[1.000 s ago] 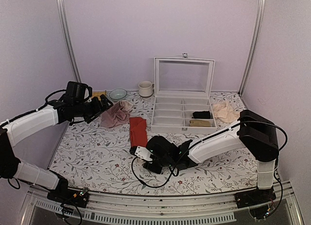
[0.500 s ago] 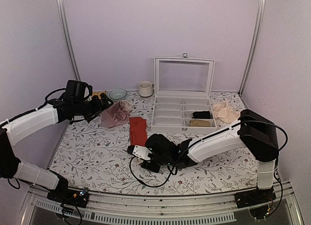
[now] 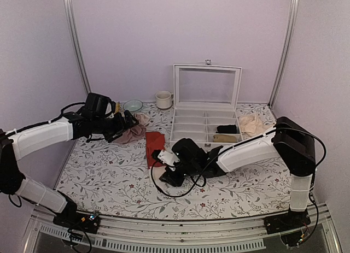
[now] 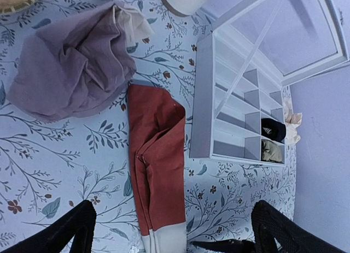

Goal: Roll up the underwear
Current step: Smooth out the underwear at the center of the board.

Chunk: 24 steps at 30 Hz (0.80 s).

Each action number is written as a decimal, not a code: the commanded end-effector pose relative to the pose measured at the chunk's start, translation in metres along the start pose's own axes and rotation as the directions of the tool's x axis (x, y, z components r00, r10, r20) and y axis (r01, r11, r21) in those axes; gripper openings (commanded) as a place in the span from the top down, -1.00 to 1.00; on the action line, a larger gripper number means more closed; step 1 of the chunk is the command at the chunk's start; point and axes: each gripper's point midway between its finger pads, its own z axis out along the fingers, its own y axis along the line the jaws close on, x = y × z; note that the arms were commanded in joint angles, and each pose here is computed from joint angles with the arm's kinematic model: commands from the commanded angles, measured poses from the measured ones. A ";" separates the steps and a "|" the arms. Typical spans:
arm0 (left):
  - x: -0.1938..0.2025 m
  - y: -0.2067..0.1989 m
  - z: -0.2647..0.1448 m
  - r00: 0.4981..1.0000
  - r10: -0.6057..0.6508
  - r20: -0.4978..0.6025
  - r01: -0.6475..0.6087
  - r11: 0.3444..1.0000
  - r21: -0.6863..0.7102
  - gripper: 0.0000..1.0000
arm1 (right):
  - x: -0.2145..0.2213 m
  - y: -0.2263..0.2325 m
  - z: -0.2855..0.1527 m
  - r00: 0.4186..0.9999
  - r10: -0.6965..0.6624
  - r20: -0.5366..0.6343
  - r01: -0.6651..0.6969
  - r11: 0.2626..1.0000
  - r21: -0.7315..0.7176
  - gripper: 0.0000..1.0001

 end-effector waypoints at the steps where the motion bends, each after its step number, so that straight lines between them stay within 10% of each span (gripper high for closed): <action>1: 0.020 -0.011 0.016 0.998 -0.024 -0.059 0.025 1.000 0.009 -0.99 | -0.066 -0.027 -0.071 0.940 0.314 0.135 -0.294 0.944 -0.146 -0.03; 16: 0.112 0.010 0.069 0.917 -0.117 -0.382 0.073 0.989 -0.128 -0.99 | -0.056 -0.050 -0.086 0.836 0.543 0.077 -0.510 0.822 -0.254 0.03; 24: 0.141 0.019 0.081 0.871 -0.148 -0.468 0.079 0.983 -0.163 -0.30 | -0.044 -0.052 -0.093 0.831 0.551 0.077 -0.525 0.822 -0.223 0.02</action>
